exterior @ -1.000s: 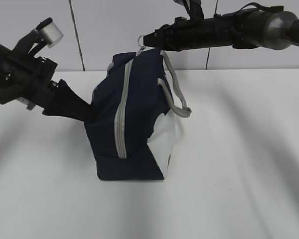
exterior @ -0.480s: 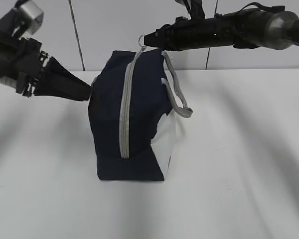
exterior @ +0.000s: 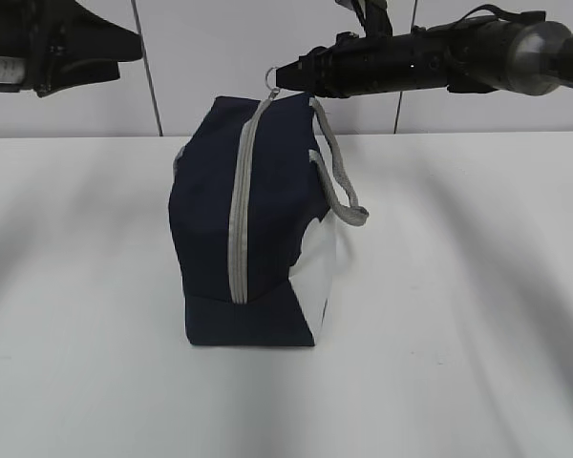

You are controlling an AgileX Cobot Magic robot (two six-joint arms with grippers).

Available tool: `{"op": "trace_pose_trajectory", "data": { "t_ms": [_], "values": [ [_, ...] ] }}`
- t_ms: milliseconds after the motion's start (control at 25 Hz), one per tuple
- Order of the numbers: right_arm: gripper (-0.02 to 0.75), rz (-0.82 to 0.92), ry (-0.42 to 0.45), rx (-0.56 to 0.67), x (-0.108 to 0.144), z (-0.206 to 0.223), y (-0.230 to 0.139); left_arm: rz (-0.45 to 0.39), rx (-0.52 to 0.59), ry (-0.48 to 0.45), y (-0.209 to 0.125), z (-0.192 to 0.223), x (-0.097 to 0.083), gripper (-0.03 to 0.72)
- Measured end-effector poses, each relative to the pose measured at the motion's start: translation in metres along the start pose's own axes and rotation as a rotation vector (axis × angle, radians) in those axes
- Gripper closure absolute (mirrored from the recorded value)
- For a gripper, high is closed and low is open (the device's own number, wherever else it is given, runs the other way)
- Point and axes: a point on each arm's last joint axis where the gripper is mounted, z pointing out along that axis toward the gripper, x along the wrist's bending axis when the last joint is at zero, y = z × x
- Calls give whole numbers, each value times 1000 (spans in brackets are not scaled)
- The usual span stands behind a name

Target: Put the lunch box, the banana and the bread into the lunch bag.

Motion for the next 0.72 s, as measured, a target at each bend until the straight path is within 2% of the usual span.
{"op": "trace_pose_trajectory", "data": {
  "t_ms": [120, 200, 440, 720],
  "values": [
    [754, 0, 0, 0, 0, 0, 0, -88, -30, 11, -2, 12, 13, 298],
    [754, 0, 0, 0, 0, 0, 0, -110, -18, 5, -3, 22, 19, 296],
    [754, 0, 3, 1, 0, 0, 0, -101, 11, -41, -1, 55, 16, 296],
    [754, 0, 3, 1, 0, 0, 0, -85, 35, -10, -7, 86, 15, 296]
  ]
}}
